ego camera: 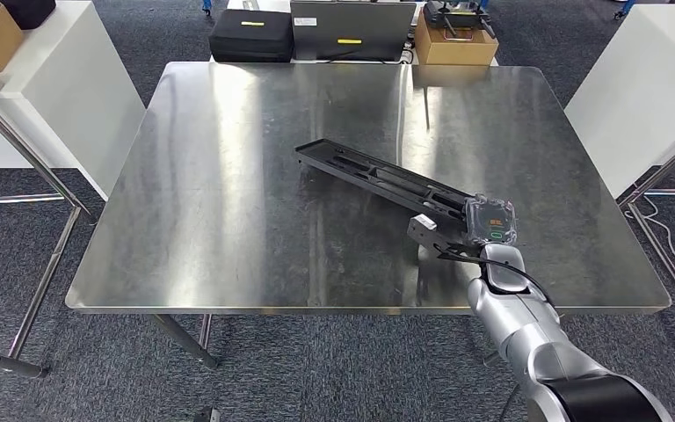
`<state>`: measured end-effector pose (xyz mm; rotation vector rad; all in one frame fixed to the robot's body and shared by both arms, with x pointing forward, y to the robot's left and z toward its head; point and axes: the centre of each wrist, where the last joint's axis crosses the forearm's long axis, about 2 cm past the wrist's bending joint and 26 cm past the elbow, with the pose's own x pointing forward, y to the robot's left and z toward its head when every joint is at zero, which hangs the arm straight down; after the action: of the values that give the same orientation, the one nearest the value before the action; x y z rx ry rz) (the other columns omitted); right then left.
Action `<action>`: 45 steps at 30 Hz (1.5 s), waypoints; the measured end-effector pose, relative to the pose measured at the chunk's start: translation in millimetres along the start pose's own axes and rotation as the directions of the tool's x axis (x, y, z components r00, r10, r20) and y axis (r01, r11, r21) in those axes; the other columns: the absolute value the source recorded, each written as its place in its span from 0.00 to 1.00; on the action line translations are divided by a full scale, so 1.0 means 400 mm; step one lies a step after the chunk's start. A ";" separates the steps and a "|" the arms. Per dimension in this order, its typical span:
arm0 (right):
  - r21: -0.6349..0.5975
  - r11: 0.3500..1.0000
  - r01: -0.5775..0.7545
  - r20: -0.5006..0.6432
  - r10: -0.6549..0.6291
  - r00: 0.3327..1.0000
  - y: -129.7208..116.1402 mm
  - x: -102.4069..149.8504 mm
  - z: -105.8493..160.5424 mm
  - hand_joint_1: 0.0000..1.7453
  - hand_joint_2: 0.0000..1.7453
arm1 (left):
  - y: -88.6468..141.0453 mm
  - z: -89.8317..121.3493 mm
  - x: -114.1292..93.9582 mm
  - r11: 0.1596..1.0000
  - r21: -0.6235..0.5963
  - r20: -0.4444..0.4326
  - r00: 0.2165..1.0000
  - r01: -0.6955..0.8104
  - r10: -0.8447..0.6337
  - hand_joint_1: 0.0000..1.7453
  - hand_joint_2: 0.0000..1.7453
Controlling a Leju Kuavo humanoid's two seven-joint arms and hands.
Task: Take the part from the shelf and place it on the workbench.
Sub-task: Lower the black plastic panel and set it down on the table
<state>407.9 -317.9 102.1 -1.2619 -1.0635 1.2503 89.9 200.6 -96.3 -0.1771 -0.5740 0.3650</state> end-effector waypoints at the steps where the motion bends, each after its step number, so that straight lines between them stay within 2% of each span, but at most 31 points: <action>1: 0.002 1.000 0.001 -0.001 -0.001 1.000 0.002 0.001 0.001 0.00 0.00 | 0.000 0.000 0.000 1.000 -0.003 0.000 1.000 0.001 -0.001 0.00 1.00; 13: 0.068 0.997 0.038 -0.029 -0.036 0.999 0.015 -0.007 0.008 0.00 0.00 | 0.000 0.000 0.000 1.000 -0.018 -0.028 0.999 0.015 -0.016 0.00 1.00; 21: 0.163 0.982 0.100 0.010 -0.103 0.995 -0.031 0.000 -0.026 0.00 0.00 | 0.002 -0.001 0.003 1.000 -0.017 -0.038 0.999 0.016 -0.017 0.00 1.00; 33: 0.045 0.987 0.152 0.228 -0.158 0.961 -0.177 0.111 -0.086 0.00 0.00 | 0.004 -0.001 0.004 1.000 -0.015 -0.037 0.999 0.008 -0.008 0.00 1.00; 45: -0.058 0.983 0.174 0.366 -0.141 0.920 -0.249 0.217 -0.085 0.00 0.00 | 0.004 -0.001 0.004 1.000 -0.012 -0.034 0.999 0.004 -0.005 0.00 1.00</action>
<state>454.6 -225.3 190.8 -1.0070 -1.4708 1.3522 90.9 202.5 -96.4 -0.1935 -0.5435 0.3534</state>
